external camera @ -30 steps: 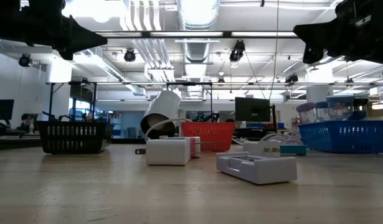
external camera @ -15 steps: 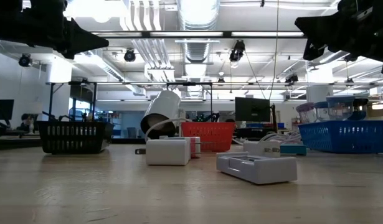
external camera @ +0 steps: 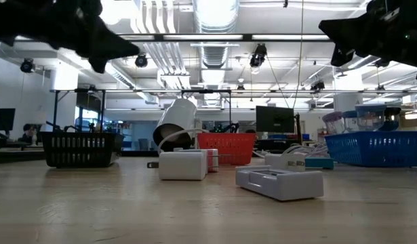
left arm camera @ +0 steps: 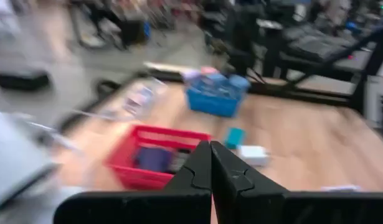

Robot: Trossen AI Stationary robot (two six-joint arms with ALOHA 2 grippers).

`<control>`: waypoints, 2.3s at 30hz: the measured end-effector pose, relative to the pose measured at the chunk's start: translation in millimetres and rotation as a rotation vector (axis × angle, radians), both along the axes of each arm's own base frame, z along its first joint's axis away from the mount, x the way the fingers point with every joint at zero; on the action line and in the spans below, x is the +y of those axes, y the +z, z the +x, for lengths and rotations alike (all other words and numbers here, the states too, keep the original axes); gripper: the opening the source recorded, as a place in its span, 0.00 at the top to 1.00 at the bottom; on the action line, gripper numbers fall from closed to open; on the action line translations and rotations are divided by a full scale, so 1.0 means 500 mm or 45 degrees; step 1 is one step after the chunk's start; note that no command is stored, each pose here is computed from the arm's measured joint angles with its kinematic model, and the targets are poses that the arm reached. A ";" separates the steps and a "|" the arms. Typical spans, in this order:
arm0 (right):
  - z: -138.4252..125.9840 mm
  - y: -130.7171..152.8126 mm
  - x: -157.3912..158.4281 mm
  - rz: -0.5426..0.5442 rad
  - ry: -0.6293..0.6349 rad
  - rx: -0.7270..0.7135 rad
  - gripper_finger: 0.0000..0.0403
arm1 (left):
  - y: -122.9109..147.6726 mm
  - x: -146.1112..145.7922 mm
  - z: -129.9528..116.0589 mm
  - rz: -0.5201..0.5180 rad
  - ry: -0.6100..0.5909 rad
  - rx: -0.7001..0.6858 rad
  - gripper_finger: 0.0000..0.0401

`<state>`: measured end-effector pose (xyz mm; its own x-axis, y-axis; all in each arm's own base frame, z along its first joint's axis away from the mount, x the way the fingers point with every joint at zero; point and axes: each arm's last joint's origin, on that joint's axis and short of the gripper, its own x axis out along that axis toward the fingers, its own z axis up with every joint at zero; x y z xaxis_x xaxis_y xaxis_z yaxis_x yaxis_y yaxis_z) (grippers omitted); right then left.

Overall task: Pick & Place Office items
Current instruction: Put the left white charger adapter into the black basket

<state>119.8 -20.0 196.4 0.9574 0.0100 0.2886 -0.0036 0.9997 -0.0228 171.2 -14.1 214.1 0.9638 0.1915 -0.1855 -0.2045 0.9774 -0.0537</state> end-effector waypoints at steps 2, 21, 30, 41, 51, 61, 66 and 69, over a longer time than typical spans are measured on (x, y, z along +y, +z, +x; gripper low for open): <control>0.000 0.001 -0.002 0.017 -0.035 -0.009 0.98 | 0.000 -0.009 0.039 -0.076 -0.047 0.076 1.00; -0.001 0.004 -0.003 0.102 -0.047 -0.035 0.98 | -0.091 -0.179 0.305 -0.294 -0.323 0.738 0.79; -0.002 0.005 -0.003 0.140 -0.028 -0.039 0.98 | -0.096 -0.211 0.316 -0.236 -0.352 0.747 0.45; -0.003 0.009 -0.002 0.165 -0.017 -0.064 0.98 | -0.132 -0.219 0.311 -0.077 -0.292 0.834 0.19; -0.002 0.007 -0.002 0.208 0.002 -0.054 0.98 | -0.140 -0.226 0.304 -0.127 -0.330 0.894 0.19; -0.003 0.010 -0.002 0.262 0.024 -0.077 0.98 | -0.142 -0.225 0.301 -0.161 -0.285 0.906 0.23; -0.004 0.013 -0.002 0.264 0.028 -0.094 0.98 | -0.146 -0.222 0.296 -0.205 -0.240 0.942 0.23; -0.004 0.012 -0.002 0.259 0.025 -0.089 0.98 | -0.147 -0.222 0.295 -0.203 -0.235 0.955 0.23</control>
